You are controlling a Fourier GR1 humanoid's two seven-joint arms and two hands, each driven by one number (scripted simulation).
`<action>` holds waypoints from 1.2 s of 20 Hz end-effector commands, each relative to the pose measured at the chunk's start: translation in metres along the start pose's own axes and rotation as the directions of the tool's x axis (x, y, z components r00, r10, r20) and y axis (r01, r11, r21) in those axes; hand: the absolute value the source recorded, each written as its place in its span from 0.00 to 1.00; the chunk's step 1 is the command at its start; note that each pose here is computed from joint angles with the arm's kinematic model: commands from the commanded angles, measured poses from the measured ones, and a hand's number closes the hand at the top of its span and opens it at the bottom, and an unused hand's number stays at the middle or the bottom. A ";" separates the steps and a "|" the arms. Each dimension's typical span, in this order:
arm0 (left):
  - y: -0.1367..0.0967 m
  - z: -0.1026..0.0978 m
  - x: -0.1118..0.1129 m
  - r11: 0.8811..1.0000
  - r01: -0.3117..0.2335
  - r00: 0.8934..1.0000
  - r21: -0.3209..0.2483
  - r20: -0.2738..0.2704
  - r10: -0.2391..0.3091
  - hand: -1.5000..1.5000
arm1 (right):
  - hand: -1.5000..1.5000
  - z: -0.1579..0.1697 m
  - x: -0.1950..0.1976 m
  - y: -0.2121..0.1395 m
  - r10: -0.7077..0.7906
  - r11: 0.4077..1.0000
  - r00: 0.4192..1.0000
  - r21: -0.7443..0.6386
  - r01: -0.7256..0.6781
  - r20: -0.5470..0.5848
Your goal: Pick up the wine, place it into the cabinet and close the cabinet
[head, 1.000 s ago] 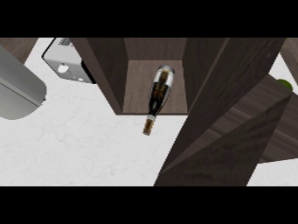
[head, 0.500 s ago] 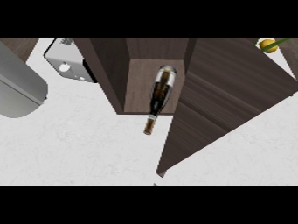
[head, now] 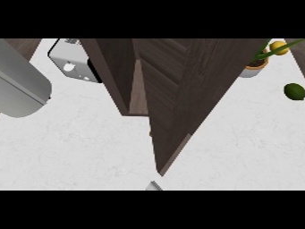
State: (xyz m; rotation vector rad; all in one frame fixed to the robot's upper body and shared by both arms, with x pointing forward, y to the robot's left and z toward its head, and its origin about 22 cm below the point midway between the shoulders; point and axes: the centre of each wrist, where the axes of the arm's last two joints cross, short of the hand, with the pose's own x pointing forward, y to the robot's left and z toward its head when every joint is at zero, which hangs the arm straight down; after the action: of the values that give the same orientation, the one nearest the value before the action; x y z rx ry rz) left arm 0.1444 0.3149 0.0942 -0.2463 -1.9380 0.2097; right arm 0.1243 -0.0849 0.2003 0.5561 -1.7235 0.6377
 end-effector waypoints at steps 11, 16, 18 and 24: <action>-0.001 -0.019 -0.008 1.000 0.006 1.000 0.027 0.012 -0.007 0.00 | 1.00 -0.159 0.040 0.001 0.001 0.999 0.997 -0.048 0.002 0.072; 0.003 -0.017 -0.002 1.000 -0.004 1.000 0.026 0.009 0.003 0.00 | 1.00 -0.193 0.038 -0.018 0.177 0.979 0.981 -0.117 -0.167 0.078; -0.008 -0.004 -0.017 0.999 0.006 1.000 0.048 0.015 -0.007 0.00 | 1.00 -0.209 0.025 -0.031 0.182 0.975 0.982 -0.140 -0.173 0.054; -0.006 -0.016 -0.008 0.999 0.022 1.000 0.030 0.018 -0.023 0.00 | 1.00 -0.233 0.004 -0.076 0.154 0.974 0.988 -0.174 -0.148 0.022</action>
State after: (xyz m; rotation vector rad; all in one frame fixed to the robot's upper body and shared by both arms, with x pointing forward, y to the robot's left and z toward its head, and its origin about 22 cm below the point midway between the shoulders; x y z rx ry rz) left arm 0.1621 0.3082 0.0968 -0.2167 -1.9501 0.2360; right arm 0.3101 0.0205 0.2679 0.3419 -1.8626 0.5981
